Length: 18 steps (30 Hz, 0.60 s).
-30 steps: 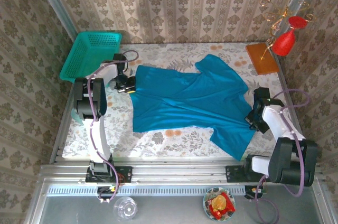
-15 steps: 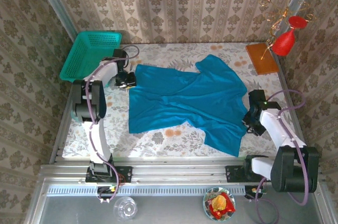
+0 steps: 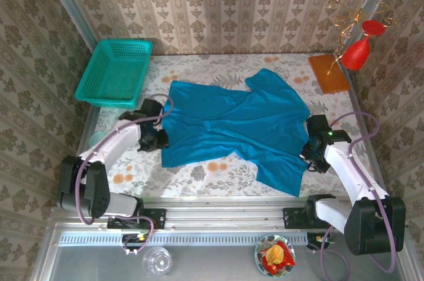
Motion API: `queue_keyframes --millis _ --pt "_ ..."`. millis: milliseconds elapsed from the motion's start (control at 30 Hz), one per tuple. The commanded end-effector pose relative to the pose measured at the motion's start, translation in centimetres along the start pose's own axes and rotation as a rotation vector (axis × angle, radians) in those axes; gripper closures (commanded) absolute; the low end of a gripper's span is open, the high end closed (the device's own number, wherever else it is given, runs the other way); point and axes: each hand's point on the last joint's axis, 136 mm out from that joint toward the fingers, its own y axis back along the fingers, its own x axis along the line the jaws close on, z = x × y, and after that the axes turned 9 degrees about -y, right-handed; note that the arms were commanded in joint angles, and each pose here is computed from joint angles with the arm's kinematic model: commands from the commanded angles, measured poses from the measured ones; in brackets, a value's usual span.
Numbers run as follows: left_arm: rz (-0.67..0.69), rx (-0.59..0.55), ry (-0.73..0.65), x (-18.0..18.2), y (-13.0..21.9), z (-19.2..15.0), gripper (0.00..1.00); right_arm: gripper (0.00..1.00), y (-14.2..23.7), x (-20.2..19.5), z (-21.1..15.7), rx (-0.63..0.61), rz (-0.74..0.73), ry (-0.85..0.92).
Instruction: Fold the inside-out t-shirt
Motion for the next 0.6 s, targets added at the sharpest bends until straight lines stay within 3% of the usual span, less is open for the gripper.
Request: queue_keyframes --millis 0,367,567 --pt "0.04 0.061 0.115 0.8 -0.9 -3.1 0.69 0.6 0.5 0.2 -0.3 0.017 -0.002 -0.008" --pt "-0.029 0.138 0.112 -0.7 -4.1 -5.6 0.65 0.6 0.4 0.7 -0.3 0.023 0.001 0.01" --pt "0.006 0.193 0.109 -0.1 -5.7 -6.6 0.75 0.6 0.4 0.5 -0.6 0.029 -0.007 0.013"
